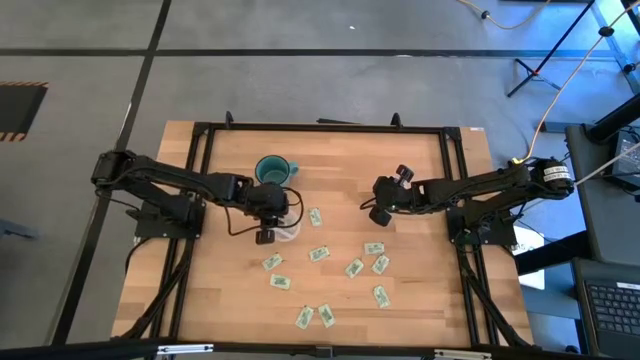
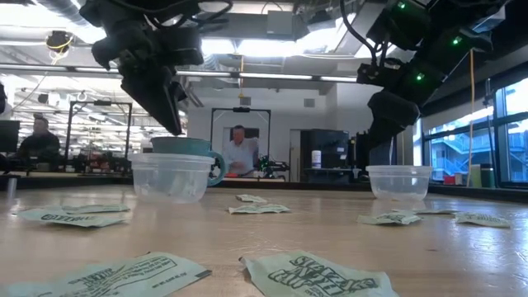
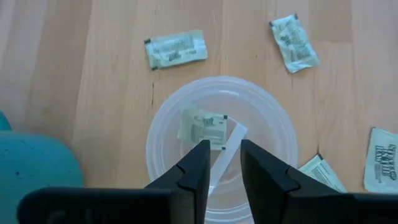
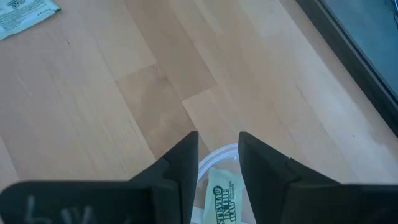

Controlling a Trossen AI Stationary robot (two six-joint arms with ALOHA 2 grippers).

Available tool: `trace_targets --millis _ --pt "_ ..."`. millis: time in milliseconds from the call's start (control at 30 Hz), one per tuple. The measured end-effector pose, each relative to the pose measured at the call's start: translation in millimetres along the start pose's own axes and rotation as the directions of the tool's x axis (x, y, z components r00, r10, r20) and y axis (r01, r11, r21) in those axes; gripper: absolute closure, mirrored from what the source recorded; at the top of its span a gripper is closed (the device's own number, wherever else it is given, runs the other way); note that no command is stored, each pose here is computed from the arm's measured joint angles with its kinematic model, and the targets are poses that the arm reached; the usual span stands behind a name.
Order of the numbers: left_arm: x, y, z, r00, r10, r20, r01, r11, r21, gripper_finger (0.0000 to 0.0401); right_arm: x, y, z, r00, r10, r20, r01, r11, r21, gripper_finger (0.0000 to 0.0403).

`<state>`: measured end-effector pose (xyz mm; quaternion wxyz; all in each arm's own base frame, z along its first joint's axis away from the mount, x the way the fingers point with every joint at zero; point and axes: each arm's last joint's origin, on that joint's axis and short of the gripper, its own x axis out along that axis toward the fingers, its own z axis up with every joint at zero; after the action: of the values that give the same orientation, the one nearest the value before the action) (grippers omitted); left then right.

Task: Pick and place Stevia / Truvia into bins
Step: Put the white stevia packet into the left transparent container

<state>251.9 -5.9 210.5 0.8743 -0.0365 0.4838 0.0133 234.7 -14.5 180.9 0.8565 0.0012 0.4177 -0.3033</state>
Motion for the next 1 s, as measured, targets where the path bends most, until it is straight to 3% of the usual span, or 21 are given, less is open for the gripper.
trace_targets --millis 200,300,433,533,700,1000 --pt "-31 -2 8 0.995 -0.034 0.099 0.032 0.999 0.02 0.031 0 0 0 1.0 0.0 0.001 0.0 1.0 0.0 0.0285" --pt "-43 -5 6 0.986 -0.11 0.125 0.111 0.994 -0.001 0.031 0 0 0 1.0 0.0 0.001 0.0 1.0 0.0 0.0285" --pt "-48 -21 3 0.967 -0.229 0.109 0.224 0.973 0.059 0.0306 0 0 0 1.0 0.0 0.001 0.0 1.0 0.0 0.0285" --pt "-47 -36 0 0.963 -0.255 0.088 0.244 0.962 0.12 0.0297 0 0 0 1.0 0.0 0.002 0.0 1.0 0.001 0.0285" --pt "-36 -60 -5 0.978 -0.202 0.049 0.182 0.946 0.269 0.0281 0 0 1 1.0 0.001 0.004 -0.001 1.0 0.003 0.0285" --pt "-5 -92 -20 0.974 -0.202 -0.105 0.219 0.957 0.19 0.0287 0 0 0 1.0 0.001 0.004 -0.001 1.0 0.007 0.0285"
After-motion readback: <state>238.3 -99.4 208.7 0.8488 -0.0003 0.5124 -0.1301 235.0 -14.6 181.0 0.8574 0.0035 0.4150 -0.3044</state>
